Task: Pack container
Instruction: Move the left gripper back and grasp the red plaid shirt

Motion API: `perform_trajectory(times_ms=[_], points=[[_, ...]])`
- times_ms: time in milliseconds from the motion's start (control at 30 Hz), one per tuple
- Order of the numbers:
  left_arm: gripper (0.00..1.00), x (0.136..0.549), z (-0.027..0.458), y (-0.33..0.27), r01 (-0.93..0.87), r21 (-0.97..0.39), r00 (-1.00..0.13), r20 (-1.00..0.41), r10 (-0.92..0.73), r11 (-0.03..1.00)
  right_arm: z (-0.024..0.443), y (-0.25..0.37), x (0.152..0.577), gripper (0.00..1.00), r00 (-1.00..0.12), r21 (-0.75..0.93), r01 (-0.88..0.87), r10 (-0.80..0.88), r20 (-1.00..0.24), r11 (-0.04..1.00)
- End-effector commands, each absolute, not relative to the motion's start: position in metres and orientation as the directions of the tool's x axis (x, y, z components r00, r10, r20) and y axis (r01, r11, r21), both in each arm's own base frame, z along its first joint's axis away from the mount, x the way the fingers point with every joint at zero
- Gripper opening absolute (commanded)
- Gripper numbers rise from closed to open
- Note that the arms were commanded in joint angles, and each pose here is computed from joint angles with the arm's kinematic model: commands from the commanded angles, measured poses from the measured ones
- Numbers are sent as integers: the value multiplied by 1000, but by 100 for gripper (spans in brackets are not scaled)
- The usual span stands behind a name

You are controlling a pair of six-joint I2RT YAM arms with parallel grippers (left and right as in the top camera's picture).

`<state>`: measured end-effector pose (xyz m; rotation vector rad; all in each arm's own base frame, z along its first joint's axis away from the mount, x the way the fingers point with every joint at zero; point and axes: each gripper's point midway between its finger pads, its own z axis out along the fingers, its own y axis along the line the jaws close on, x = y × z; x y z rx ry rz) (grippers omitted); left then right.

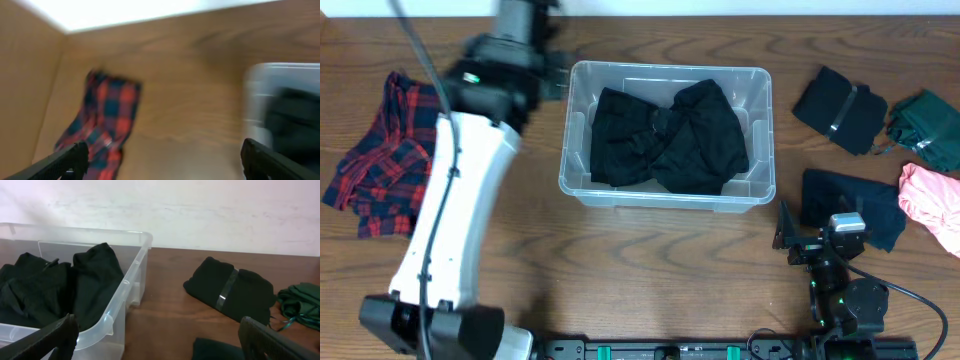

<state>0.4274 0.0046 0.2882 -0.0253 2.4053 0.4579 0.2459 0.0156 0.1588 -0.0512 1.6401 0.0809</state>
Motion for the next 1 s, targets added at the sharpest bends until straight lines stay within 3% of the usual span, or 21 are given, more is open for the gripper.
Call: perform_trajectory(times_ms=[0, 167, 433, 767, 967], points=[[98, 425, 256, 54, -247, 345, -828, -560, -12, 905, 158, 15, 246, 99, -70, 11, -81, 5, -998, 997], [98, 415, 208, 108, -300, 389, -900, -419, -123, 871, 158, 15, 246, 99, -70, 11, -81, 5, -998, 997], [98, 413, 148, 158, -356, 454, -925, -296, -238, 817, 158, 15, 246, 99, -70, 11, -81, 5, -998, 997], [98, 412, 60, 195, -255, 493, -967, -106, -233, 832, 158, 15, 246, 99, -70, 11, -81, 5, -998, 997], [98, 409, 34, 208, -252, 526, -965, -71, -253, 813, 158, 15, 246, 99, -70, 11, -82, 5, -998, 997]])
